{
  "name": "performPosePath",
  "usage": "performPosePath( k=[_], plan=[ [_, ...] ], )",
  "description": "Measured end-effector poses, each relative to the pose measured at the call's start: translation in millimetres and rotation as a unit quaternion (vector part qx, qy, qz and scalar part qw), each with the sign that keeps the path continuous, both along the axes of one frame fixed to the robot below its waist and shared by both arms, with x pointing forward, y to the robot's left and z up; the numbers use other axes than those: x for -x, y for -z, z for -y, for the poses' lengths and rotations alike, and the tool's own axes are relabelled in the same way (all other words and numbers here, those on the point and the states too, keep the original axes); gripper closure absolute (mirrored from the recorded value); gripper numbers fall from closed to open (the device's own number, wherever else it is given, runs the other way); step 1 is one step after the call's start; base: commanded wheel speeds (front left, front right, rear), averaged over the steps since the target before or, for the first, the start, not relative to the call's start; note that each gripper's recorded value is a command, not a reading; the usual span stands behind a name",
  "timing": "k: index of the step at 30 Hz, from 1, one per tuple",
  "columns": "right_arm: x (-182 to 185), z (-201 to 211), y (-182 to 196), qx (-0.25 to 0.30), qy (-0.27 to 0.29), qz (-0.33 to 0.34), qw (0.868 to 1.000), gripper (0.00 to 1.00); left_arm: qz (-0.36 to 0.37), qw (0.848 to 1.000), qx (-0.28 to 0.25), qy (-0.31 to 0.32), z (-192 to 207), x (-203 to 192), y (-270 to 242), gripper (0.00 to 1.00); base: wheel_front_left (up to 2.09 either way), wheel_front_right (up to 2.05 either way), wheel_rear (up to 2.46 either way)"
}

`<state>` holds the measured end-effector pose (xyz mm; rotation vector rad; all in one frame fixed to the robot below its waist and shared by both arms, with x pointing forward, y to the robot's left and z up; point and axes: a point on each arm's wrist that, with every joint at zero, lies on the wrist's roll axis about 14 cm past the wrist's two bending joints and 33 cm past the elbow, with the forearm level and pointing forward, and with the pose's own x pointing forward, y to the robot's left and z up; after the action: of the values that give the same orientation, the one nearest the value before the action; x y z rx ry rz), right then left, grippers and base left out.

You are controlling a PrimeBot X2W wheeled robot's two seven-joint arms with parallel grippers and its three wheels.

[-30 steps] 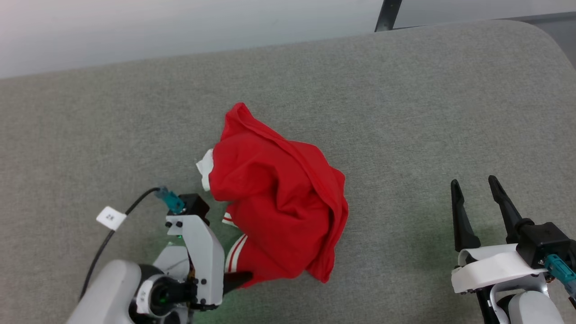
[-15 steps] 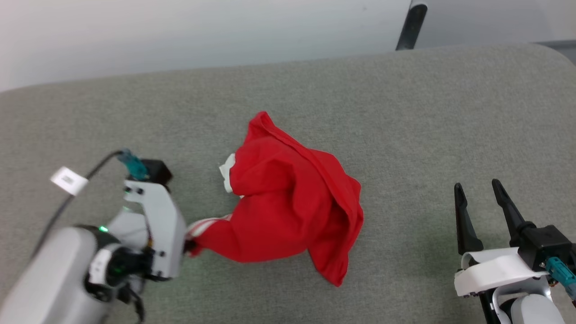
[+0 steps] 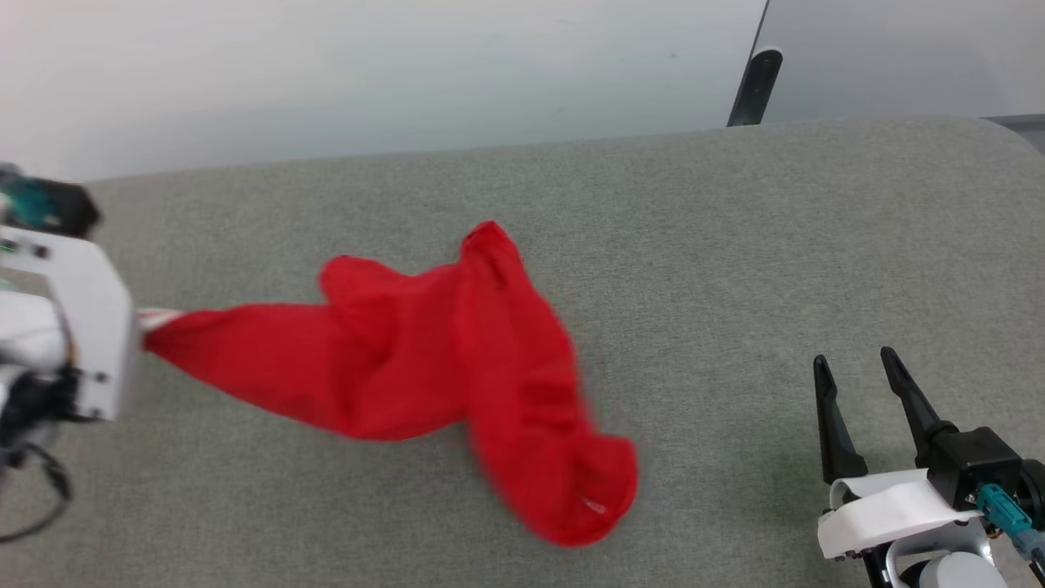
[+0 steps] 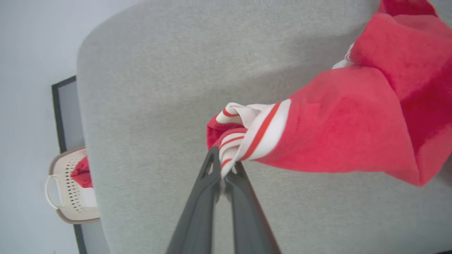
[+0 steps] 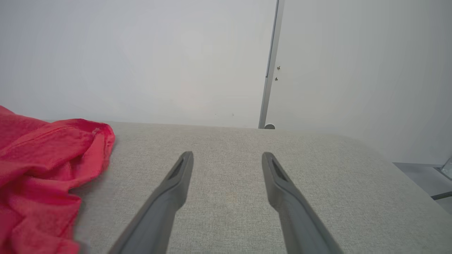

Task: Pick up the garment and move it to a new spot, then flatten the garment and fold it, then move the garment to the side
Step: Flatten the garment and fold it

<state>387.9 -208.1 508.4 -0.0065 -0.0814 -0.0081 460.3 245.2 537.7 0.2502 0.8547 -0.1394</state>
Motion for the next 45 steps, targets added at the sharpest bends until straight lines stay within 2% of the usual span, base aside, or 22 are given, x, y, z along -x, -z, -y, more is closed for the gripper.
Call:
performPosePath(
  k=[5, 7, 12, 13, 15, 17, 19, 20, 21, 22, 23, 28, 33, 34, 37, 41, 45],
  plan=[
    [3.6, 3.1, 1.3, 0.002, 0.005, -0.002, 1.0, 0.0, 0.031, 0.997, -0.056, -0.037, -41.8, -11.2, -14.3, 1.0, 0.0, 0.0, 0.0],
    [4.4, 4.4, 2.4, 0.002, 0.007, -0.004, 1.0, 0.0, 0.032, 0.996, -0.061, -0.049, -50.8, -13.3, -11.1, 1.0, 0.0, 0.0, 0.0],
    [3.7, 5.9, 6.0, 0.002, 0.009, -0.009, 1.0, 0.0, -0.004, 0.998, -0.03, -0.059, -46.7, -6.4, 29.5, 0.96, 0.0, 0.0, 0.0],
    [3.5, 5.8, 6.8, 0.001, 0.009, -0.01, 1.0, 0.0, -0.013, 0.998, -0.02, -0.06, -43.2, -4.1, 39.0, 0.92, 0.0, 0.0, 0.0],
    [2.7, 4.9, 8.5, 0.001, 0.007, -0.013, 1.0, 0.0, -0.034, 0.998, -0.014, -0.059, -38.8, 2.8, 57.8, 0.95, 0.0, 0.0, 0.0],
    [1.6, 3.2, 9.6, 0.0, 0.005, -0.014, 1.0, 0.0, -0.048, 0.997, -0.001, -0.064, -35.3, 7.9, 71.0, 0.89, 0.0, 0.0, 0.0],
    [0.5, 1.3, 10.1, 0.0, 0.002, -0.015, 1.0, 0.0, -0.058, 0.996, 0.007, -0.068, -33.1, 11.1, 78.7, 0.91, 0.0, 0.0, 0.0],
    [0.1, 1.0, 10.2, 0.0, 0.002, -0.015, 1.0, 0.0, -0.06, 0.996, 0.008, -0.069, -33.0, 12.2, 80.3, 0.81, 0.0, 0.0, 0.0],
    [-0.4, 0.2, 10.1, 0.0, 0.0, -0.015, 1.0, 0.0, -0.058, 0.996, 0.01, -0.072, -33.3, 12.5, 80.2, 0.53, 0.0, 0.0, 0.0],
    [-0.7, -0.4, 9.8, -0.001, 0.0, -0.014, 1.0, 0.0, -0.053, 0.996, 0.012, -0.076, -34.2, 11.5, 78.3, 0.09, 0.0, 0.0, 0.0],
    [-0.9, -1.0, 9.4, -0.001, -0.001, -0.013, 1.0, 0.0, -0.047, 0.996, 0.011, -0.077, -35.3, 9.9, 74.2, 0.0, 0.0, 0.0, 0.0],
    [-0.6, -4.4, 5.3, -0.002, -0.006, -0.008, 1.0, 0.0, 0.001, 0.997, -0.007, -0.075, -41.8, 0.4, 41.4, 0.0, 0.0, 0.0, 0.0],
    [0.2, -6.6, -2.0, -0.003, -0.009, 0.003, 1.0, 0.0, 0.069, 0.996, 0.022, -0.059, -25.6, -13.3, 2.9, 0.0, 0.0, 0.0, 0.0],
    [0.7, -7.1, -8.5, -0.002, -0.01, 0.013, 1.0, 0.0, 0.1, 0.993, 0.049, -0.045, -9.6, -18.2, -12.6, 0.0, 0.0, 0.0, 0.0],
    [2.0, -6.4, -16.6, 0.0, -0.009, 0.025, 1.0, 0.0, 0.121, 0.988, 0.091, -0.014, 19.6, -20.3, -23.3, 0.0, 0.0, 0.0, 0.0],
    [4.6, -2.2, -19.7, 0.001, -0.003, 0.03, 1.0, 0.0, 0.114, 0.982, 0.145, 0.03, 64.8, -17.7, -23.6, 0.0, 0.0, 0.0, 0.0],
    [6.2, 1.9, -18.8, 0.001, 0.003, 0.029, 1.0, 0.0, 0.091, 0.978, 0.175, 0.065, 99.8, -14.6, -17.5, 0.0, 0.0, 0.0, 0.0]
  ],
)
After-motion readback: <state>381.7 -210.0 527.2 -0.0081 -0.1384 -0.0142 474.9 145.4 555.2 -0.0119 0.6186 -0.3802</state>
